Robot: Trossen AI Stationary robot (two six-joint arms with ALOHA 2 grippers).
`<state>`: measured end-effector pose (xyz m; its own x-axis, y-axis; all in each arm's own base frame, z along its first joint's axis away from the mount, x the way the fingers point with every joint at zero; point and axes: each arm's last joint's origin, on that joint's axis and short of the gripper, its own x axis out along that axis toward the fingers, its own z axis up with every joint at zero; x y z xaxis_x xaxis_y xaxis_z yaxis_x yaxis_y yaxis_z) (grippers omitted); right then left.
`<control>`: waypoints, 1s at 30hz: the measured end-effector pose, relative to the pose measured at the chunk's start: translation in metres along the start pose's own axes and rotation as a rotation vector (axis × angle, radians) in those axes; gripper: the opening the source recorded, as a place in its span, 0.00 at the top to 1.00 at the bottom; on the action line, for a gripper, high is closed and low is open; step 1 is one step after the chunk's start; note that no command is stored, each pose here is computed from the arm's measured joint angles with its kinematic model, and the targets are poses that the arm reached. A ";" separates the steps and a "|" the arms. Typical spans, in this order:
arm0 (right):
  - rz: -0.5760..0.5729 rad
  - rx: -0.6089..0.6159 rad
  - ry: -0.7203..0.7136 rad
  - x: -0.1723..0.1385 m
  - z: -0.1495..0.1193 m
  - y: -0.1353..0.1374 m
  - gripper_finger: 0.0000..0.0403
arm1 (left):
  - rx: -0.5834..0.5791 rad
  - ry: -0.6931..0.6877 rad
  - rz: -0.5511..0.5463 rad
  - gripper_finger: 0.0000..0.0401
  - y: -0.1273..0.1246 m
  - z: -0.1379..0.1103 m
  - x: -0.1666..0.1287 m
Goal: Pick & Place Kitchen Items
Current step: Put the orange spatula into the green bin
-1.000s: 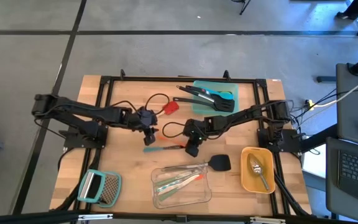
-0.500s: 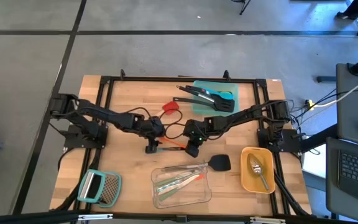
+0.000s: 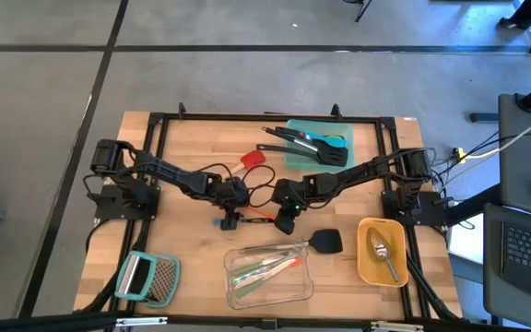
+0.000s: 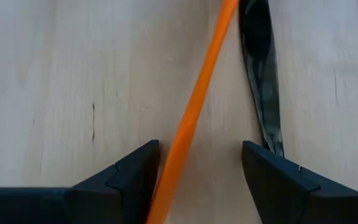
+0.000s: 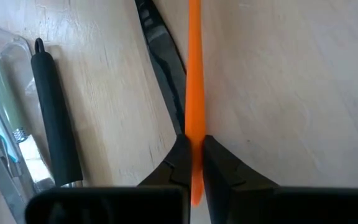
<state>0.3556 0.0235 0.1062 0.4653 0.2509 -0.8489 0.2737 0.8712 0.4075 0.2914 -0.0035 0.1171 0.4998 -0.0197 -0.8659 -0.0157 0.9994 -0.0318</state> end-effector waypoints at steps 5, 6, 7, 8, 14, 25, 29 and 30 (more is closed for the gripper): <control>-0.002 -0.001 -0.004 0.000 0.000 0.000 0.96 | -0.030 -0.002 0.003 0.54 0.003 0.000 -0.001; -0.002 -0.001 -0.007 0.000 0.000 0.000 0.96 | -0.033 -0.002 0.004 0.57 0.003 0.000 -0.001; -0.002 -0.001 -0.009 0.000 0.001 0.000 0.95 | -0.038 -0.002 0.006 0.61 0.004 0.000 -0.001; -0.001 -0.002 -0.010 0.000 0.001 0.000 0.95 | -0.043 -0.002 0.010 0.64 0.006 0.000 -0.001; -0.003 -0.014 -0.017 0.000 0.001 0.000 0.93 | -0.042 0.026 0.016 0.92 0.012 -0.002 -0.001; -0.133 0.003 -0.116 -0.033 0.013 0.010 0.54 | -0.154 0.051 -0.016 0.96 0.014 -0.005 -0.001; -0.129 -0.008 -0.099 -0.061 0.025 0.023 0.42 | -0.189 0.033 -0.024 0.96 0.014 -0.003 -0.006; -0.127 -0.010 -0.103 -0.067 0.030 0.026 0.40 | -0.191 0.026 -0.015 0.96 0.014 -0.002 -0.008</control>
<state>0.3565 0.0166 0.1840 0.5118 0.0944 -0.8539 0.3273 0.8976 0.2954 0.2854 0.0108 0.1226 0.4784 -0.0376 -0.8773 -0.1742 0.9752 -0.1368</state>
